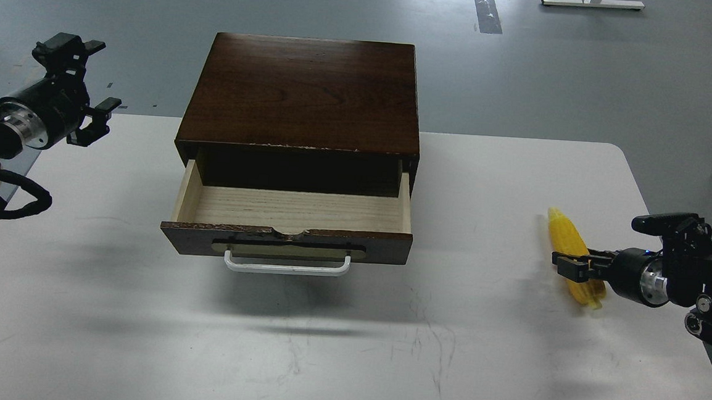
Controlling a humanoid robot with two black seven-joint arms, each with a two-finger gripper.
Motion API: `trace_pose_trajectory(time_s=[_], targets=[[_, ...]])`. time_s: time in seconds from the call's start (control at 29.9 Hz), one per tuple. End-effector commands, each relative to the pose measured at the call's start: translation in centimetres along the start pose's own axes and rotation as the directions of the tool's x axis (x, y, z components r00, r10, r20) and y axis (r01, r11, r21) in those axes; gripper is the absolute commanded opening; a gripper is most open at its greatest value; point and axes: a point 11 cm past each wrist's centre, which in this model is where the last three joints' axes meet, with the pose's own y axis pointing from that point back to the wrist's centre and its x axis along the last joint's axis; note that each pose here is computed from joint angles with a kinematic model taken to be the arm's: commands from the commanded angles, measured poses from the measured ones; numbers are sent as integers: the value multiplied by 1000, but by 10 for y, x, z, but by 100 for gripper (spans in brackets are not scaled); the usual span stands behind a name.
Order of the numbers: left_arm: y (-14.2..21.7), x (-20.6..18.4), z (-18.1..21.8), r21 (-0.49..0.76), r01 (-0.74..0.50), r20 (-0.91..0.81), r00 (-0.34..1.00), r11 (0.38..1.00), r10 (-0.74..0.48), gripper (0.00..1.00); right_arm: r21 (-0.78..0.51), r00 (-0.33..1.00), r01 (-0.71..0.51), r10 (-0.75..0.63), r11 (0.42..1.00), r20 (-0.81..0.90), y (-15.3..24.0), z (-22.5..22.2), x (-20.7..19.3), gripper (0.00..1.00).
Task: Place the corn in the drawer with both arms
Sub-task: 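Lower the right gripper onto the yellow corn cob and grasp it, then lift the corn and carry it over the open drawer with the right gripper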
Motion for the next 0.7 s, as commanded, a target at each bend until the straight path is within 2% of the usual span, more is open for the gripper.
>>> trace_pose_trajectory(time_s=[0.0,0.07,0.17,0.23,0.3,0.33,0.43,0.5,0.57,0.67], targets=[[0,0,0,1,1,1,1000,1000,-1,99,5,997,-74,74,997,-17,0,-2,14,0],[0,-1,0,0,2,0,1000,1000,-2,99,14,991,-129,130,991,-27,1,-5,25,0],[-1,-2,1,-1,4,0,1000,1000,-4,99,37,970,-236,238,971,-58,6,-12,66,0],[0,-1,1,-2,3,1,1000,1000,-3,99,87,931,-343,351,935,-100,17,-25,108,0],[-1,-2,2,-3,8,0,1000,1000,-8,99,246,848,-454,500,856,-177,40,-59,169,0],[-1,-2,2,-3,9,0,1000,1000,-9,99,276,826,-465,524,841,-208,46,-67,183,0],[0,-2,1,-2,18,-2,1000,1000,-18,99,366,735,-475,590,800,-334,64,-96,223,0],[-1,-3,2,-3,20,-2,1000,1000,-20,99,481,651,-439,638,759,-413,77,-135,246,0],[-1,-3,2,-3,20,-3,1000,1000,-20,99,536,611,-407,656,740,-443,77,-160,253,0],[-1,-3,1,-1,20,0,1000,1000,-20,99,661,512,-259,680,704,-525,64,-227,248,0]])
